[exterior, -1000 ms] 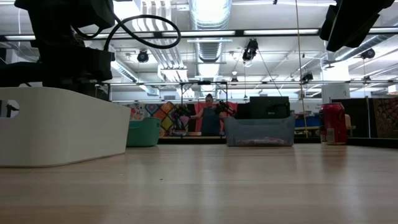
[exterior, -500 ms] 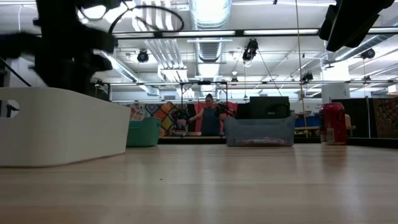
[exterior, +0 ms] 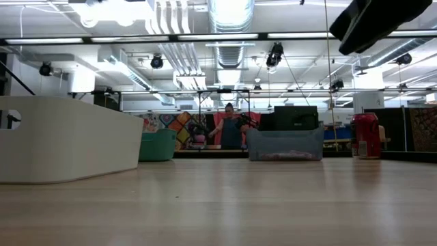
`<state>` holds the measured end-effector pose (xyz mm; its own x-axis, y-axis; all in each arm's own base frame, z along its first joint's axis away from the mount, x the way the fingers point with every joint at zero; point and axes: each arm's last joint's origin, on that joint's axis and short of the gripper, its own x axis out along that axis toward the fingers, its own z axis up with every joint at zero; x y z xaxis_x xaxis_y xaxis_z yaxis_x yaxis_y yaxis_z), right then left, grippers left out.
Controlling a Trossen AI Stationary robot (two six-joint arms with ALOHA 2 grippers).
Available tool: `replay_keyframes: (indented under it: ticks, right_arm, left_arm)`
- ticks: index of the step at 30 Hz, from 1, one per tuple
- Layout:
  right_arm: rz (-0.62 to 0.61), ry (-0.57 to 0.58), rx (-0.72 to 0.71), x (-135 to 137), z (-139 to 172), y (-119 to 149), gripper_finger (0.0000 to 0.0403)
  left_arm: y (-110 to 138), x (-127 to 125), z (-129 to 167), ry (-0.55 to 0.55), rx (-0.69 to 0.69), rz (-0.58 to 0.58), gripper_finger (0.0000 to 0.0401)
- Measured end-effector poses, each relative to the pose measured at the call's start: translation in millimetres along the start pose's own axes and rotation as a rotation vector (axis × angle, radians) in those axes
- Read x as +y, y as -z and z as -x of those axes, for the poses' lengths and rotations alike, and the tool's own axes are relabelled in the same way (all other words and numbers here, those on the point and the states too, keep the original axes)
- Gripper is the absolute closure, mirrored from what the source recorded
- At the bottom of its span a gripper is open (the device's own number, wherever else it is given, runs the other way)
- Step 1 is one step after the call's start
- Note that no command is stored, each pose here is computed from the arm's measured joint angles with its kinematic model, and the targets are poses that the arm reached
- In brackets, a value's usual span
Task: Sort candy
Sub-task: Return to Home Position
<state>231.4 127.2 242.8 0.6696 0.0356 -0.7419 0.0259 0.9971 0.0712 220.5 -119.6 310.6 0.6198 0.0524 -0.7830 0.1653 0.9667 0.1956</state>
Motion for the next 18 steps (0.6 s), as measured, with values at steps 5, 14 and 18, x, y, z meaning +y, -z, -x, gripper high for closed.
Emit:
replay_keyframes:
  ticks: [5, 14, 18]
  right_arm:
    - [0.124, -0.039, -0.094, -0.9, -8.5, 2.4, 0.0394]
    - [0.231, -0.115, -0.252, -28.1, -17.5, -13.7, 0.0394]
    - [0.245, -0.119, -0.265, -43.5, -20.3, -20.2, 0.0394]
  left_arm:
    - [3.1, -25.0, 9.7, -0.036, -0.21, -0.066, 0.0395]
    - [25.7, -3.9, -7.6, -0.101, -0.398, -0.114, 0.04]
    - [43.6, 18.0, -9.0, -0.078, -0.46, -0.051, 0.0401]
